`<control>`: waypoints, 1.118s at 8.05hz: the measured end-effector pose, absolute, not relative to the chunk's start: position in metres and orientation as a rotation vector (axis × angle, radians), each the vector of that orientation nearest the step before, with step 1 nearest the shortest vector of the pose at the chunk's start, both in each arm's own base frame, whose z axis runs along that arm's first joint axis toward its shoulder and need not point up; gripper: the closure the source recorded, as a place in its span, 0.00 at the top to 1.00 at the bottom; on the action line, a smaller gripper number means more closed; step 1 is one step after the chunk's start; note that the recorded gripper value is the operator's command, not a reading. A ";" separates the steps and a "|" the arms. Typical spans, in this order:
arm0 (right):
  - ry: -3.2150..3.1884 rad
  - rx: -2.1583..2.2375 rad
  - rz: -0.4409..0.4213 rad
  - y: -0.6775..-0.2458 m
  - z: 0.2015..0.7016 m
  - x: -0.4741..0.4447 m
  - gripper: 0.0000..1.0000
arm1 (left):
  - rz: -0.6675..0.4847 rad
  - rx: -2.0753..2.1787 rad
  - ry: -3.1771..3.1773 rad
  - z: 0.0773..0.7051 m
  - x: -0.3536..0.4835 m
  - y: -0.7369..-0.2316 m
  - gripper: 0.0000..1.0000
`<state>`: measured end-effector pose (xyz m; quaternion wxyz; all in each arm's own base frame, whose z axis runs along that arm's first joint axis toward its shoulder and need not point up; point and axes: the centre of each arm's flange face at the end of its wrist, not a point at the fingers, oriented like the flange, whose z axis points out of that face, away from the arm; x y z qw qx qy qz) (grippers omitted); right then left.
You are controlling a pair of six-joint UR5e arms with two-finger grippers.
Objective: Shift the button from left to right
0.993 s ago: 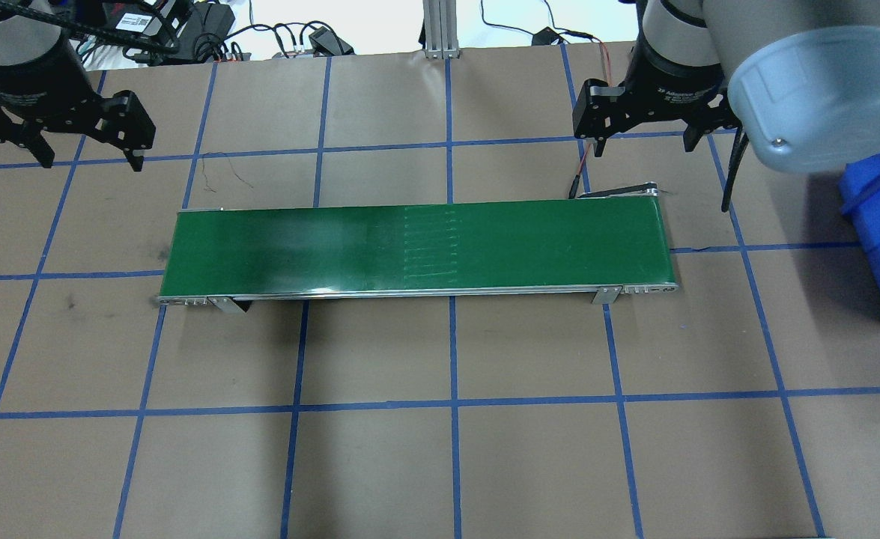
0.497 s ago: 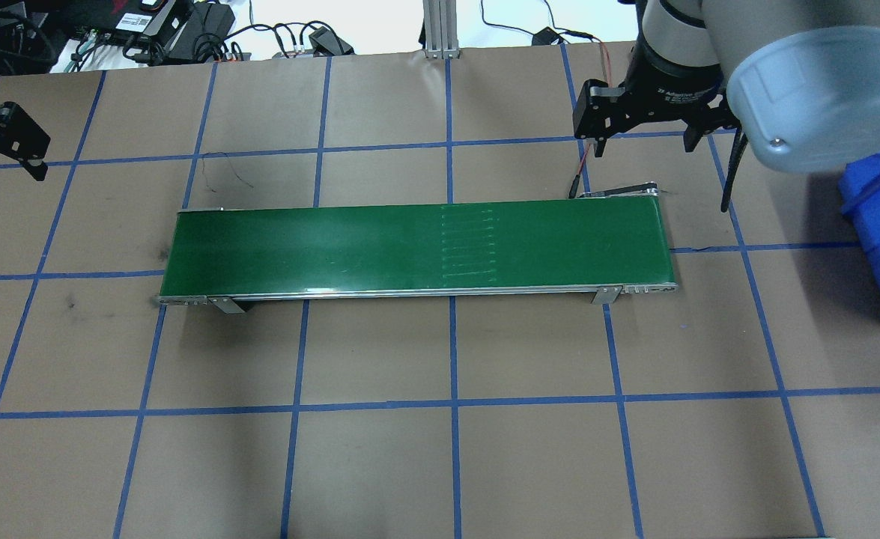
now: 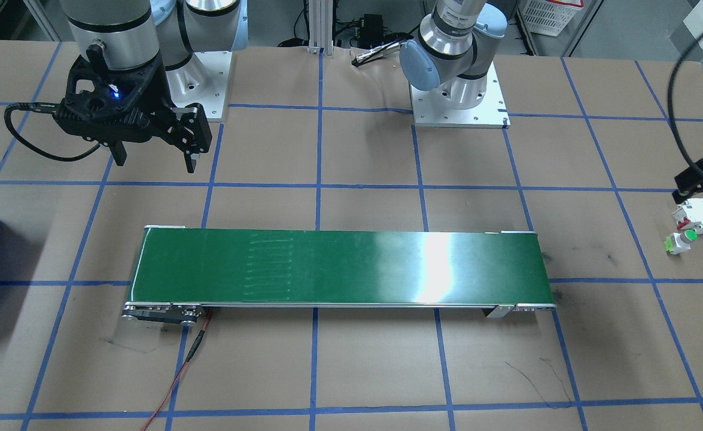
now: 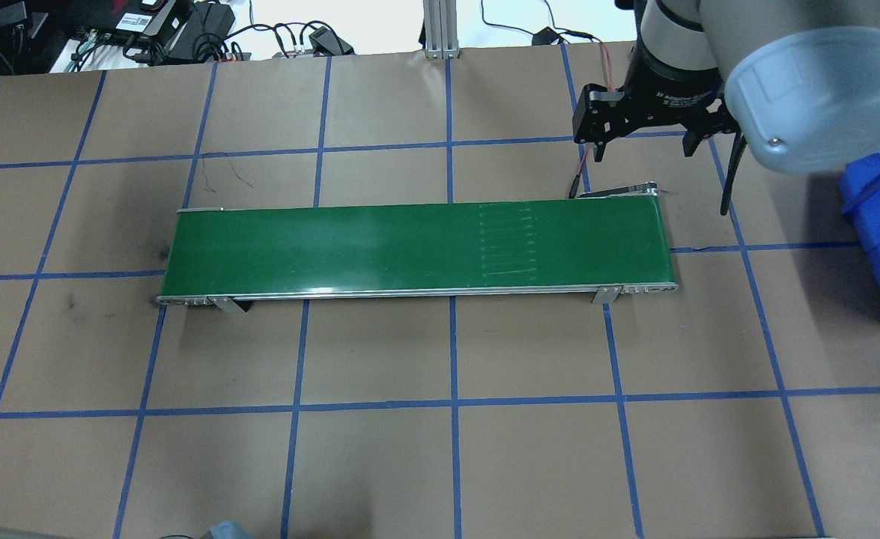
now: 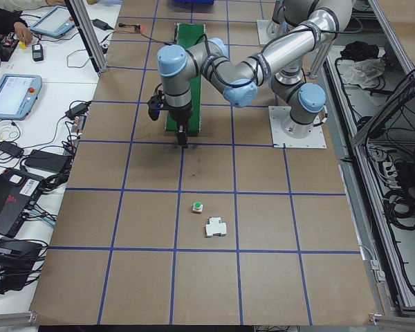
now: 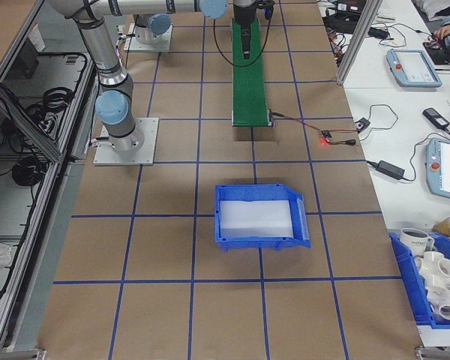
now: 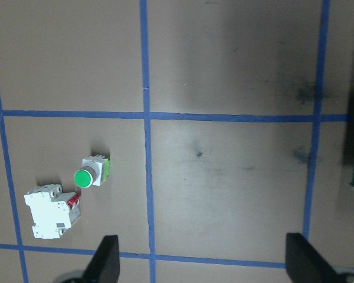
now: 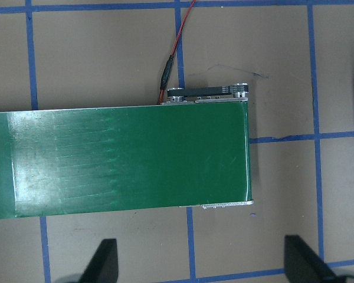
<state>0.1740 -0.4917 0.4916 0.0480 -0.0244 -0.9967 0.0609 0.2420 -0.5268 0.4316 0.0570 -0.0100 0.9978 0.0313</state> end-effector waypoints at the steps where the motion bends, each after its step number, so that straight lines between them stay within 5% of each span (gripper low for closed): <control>1: -3.040 -0.078 0.181 -0.492 0.491 0.174 1.00 | 0.101 -0.012 3.028 0.415 0.278 -0.523 1.00; 9: -3.044 -0.082 0.169 -0.491 0.487 0.174 1.00 | 0.258 0.109 3.114 0.260 0.422 -0.504 1.00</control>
